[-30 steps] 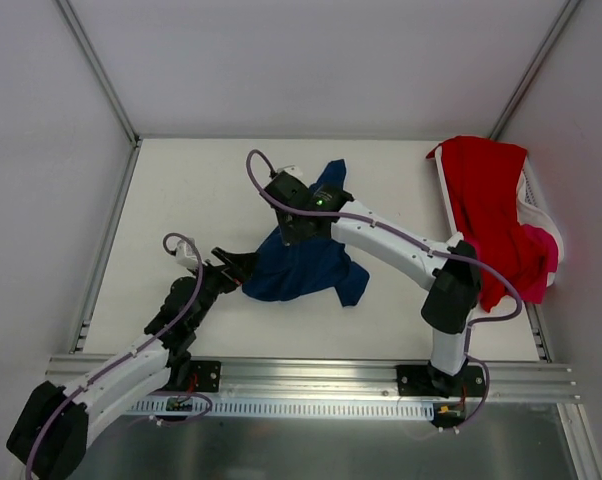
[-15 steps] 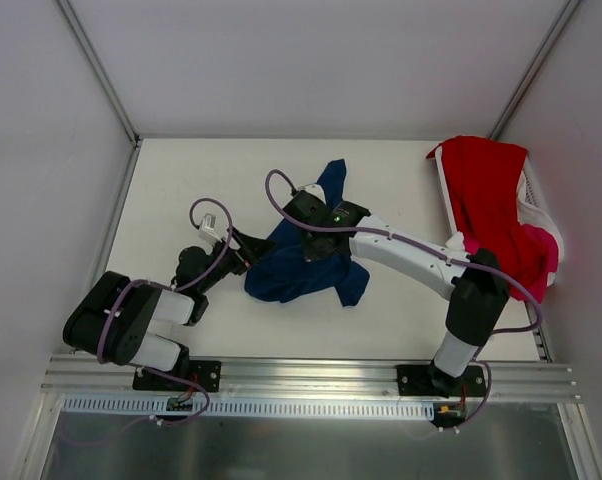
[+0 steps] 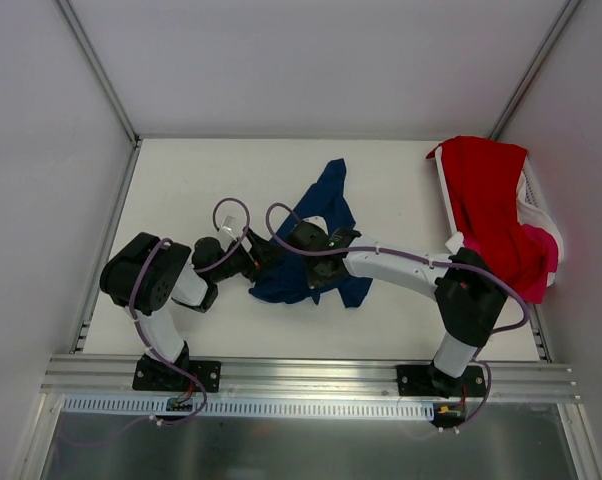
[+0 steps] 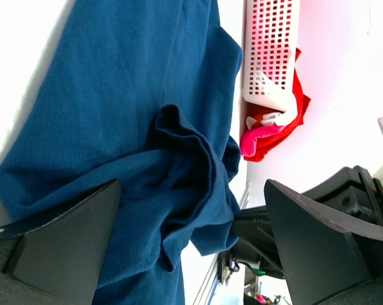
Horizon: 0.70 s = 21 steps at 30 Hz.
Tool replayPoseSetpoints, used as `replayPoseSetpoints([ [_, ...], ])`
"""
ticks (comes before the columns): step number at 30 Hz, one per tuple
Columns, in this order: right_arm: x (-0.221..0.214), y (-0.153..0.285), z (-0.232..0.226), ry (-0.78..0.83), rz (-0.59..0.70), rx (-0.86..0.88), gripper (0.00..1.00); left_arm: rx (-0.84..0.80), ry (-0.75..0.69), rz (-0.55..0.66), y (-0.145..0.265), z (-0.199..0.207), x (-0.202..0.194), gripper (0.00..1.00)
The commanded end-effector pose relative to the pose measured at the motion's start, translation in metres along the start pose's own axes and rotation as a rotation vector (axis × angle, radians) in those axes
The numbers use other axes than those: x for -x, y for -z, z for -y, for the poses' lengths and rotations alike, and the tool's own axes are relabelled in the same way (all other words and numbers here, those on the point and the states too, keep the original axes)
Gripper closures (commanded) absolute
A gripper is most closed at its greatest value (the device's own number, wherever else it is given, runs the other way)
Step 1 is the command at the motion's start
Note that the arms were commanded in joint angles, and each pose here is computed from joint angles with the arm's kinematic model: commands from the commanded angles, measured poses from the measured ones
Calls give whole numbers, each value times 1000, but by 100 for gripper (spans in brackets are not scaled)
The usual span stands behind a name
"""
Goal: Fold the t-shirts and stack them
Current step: Flatten the tshirt out
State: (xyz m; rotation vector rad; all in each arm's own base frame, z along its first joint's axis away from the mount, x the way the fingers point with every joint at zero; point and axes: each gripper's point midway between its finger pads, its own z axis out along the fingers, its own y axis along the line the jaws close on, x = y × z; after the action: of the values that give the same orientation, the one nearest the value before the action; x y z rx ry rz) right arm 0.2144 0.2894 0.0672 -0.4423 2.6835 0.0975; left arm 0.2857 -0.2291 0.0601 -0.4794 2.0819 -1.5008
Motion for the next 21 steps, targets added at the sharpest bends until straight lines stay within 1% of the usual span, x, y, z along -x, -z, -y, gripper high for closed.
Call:
replayPoseSetpoints([
  [1, 12, 5, -14, -34, 43, 46, 100, -310, -200, 71, 3, 73, 17, 2],
  [6, 15, 5, -15, -30, 48, 40, 99, -366, -237, 70, 2, 95, 22, 5],
  [7, 15, 4, -15, -28, 46, 39, 100, -349, -230, 59, 0, 93, 22, 5],
  [8, 16, 4, -15, -27, 49, 35, 100, -345, -245, 60, 0, 95, 24, 6],
  [9, 16, 4, -14, -25, 45, 29, 99, -362, -274, 68, 0, 106, 28, 6],
  [10, 15, 3, -13, -21, 42, 25, 99, -322, -289, 60, -2, 100, 28, 6],
  [12, 15, 3, -13, -17, 43, 20, 99, -319, -343, 65, -1, 114, 33, 6],
  [13, 15, 3, -11, -20, 44, 17, 99, -243, -361, 43, -6, 100, 31, 5],
  [14, 14, 3, -12, -18, 42, 17, 100, -250, -397, 51, -6, 112, 36, 5],
  [17, 14, 2, -11, -18, 41, 16, 100, -206, -433, 28, -10, 110, 33, 3],
  [21, 16, 2, -12, -18, 44, 17, 100, -190, -403, -14, -15, 98, 24, 4],
])
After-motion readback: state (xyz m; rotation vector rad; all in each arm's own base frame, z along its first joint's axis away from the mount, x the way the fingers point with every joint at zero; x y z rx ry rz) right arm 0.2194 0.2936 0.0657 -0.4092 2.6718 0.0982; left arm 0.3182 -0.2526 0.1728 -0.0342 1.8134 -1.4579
